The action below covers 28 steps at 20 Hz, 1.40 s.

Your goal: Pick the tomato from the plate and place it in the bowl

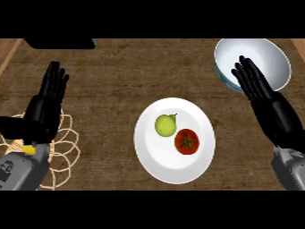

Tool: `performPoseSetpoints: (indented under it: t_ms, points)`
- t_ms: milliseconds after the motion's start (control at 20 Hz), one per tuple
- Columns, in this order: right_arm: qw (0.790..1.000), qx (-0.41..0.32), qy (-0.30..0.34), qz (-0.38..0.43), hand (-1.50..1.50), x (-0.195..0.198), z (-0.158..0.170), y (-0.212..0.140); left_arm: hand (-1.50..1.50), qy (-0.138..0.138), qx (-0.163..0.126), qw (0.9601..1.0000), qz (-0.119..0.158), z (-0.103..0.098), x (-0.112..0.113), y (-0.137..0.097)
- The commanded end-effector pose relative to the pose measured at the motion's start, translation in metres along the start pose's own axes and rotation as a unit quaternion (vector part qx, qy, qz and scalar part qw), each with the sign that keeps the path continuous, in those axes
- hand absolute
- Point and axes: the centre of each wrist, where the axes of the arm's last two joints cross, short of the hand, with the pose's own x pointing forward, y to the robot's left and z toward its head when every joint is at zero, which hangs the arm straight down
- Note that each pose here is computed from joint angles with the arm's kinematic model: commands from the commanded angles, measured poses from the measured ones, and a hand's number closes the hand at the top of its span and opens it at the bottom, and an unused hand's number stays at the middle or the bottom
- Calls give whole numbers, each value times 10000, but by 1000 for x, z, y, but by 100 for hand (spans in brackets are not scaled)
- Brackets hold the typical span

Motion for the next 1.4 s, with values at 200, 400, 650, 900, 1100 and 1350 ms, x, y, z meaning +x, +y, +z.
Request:
performPoseSetpoints:
  t_ms: [200,400,650,900,1100,1350]
  points:
    - [9909,649,-625,-1005,150,-33,38,-25,0,-36,342,9896,-1398,-16,15,47]
    - [9740,-2202,-154,514,-150,-65,69,-59,0,249,193,9891,-1439,-7,7,47]
    - [9899,-437,-1194,628,-150,-91,114,-54,0,323,157,9879,-1509,-3,16,31]
    - [9799,119,-806,1821,-150,-53,110,-63,0,330,277,9886,-1443,-13,19,37]
    - [9653,576,-276,2531,-150,-30,92,-58,0,335,155,9879,-1504,2,9,17]
    - [9279,1159,401,3522,-150,13,68,-35,0,355,126,9887,-1449,-8,25,24]
